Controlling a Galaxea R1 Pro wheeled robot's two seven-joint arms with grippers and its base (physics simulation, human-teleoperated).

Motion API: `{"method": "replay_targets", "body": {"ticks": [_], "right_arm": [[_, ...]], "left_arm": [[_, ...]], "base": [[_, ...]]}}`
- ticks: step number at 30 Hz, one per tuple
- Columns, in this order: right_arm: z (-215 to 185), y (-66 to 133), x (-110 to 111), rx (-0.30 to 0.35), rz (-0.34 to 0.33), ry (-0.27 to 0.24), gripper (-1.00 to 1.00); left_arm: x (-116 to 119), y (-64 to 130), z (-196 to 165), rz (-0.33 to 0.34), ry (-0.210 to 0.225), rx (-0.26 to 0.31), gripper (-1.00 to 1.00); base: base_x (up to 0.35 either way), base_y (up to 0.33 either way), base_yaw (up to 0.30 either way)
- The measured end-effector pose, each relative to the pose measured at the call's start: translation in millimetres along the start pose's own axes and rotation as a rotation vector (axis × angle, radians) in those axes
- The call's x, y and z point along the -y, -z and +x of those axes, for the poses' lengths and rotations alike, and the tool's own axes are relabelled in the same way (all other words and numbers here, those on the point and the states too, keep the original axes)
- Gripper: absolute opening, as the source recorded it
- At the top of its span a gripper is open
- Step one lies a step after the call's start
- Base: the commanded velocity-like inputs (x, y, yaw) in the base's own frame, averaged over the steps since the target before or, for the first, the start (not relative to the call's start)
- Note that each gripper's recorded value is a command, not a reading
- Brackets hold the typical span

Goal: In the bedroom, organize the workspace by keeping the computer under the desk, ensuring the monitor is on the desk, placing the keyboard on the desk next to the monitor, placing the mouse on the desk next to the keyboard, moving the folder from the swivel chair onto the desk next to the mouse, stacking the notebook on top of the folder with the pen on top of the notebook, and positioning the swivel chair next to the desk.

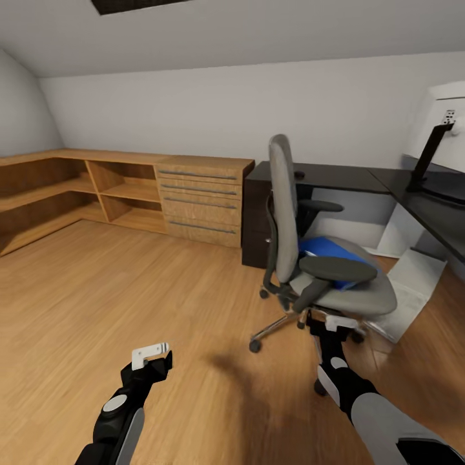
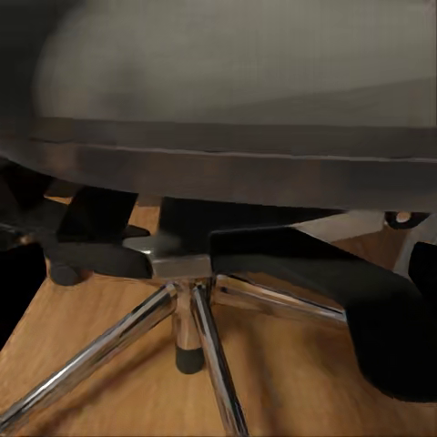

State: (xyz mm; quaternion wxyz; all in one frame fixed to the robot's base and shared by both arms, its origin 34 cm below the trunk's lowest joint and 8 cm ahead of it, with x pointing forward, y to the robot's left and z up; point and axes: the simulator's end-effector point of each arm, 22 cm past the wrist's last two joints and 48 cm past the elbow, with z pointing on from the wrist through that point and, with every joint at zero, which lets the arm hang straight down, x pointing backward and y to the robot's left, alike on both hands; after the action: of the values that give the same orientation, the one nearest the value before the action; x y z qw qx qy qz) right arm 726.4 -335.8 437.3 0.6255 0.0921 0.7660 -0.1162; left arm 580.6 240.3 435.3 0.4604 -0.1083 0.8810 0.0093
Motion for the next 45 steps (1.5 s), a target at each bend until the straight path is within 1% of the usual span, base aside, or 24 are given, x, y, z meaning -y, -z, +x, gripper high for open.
{"method": "replay_targets", "body": {"ticks": [17,19,24,32,38,45], "right_arm": [[0,-0.1,0,0.001,0.0,0.0,1.0],[-1,-0.1,-1,0.002,-0.002,0.002,1.0],[-1,-0.2,-1,0.003,-0.003,0.002,1.0],[-2,-0.3,0,0.004,-0.003,0.003,1.0],[-1,0.1,-1,0.003,-0.004,0.004,1.0],[-1,0.1,-1,0.003,-0.004,0.004,1.0]], "left_arm": [[0,-0.1,0,0.0,0.001,-0.001,1.0],[-1,-1.9,8,-0.002,-0.002,-0.017,1.0],[-1,-2.8,11,-0.003,-0.005,-0.024,1.0],[1,-3.2,14,-0.001,-0.011,-0.028,1.0],[1,-3.0,14,0.001,-0.01,-0.028,1.0],[1,-3.1,14,0.001,-0.01,-0.03,1.0]], "base": [[0.0,0.0,0.273],[0.0,0.0,0.272],[0.0,0.0,0.228],[0.0,0.0,0.037],[0.195,0.0,0.002],[0.079,0.031,0.0]]}}
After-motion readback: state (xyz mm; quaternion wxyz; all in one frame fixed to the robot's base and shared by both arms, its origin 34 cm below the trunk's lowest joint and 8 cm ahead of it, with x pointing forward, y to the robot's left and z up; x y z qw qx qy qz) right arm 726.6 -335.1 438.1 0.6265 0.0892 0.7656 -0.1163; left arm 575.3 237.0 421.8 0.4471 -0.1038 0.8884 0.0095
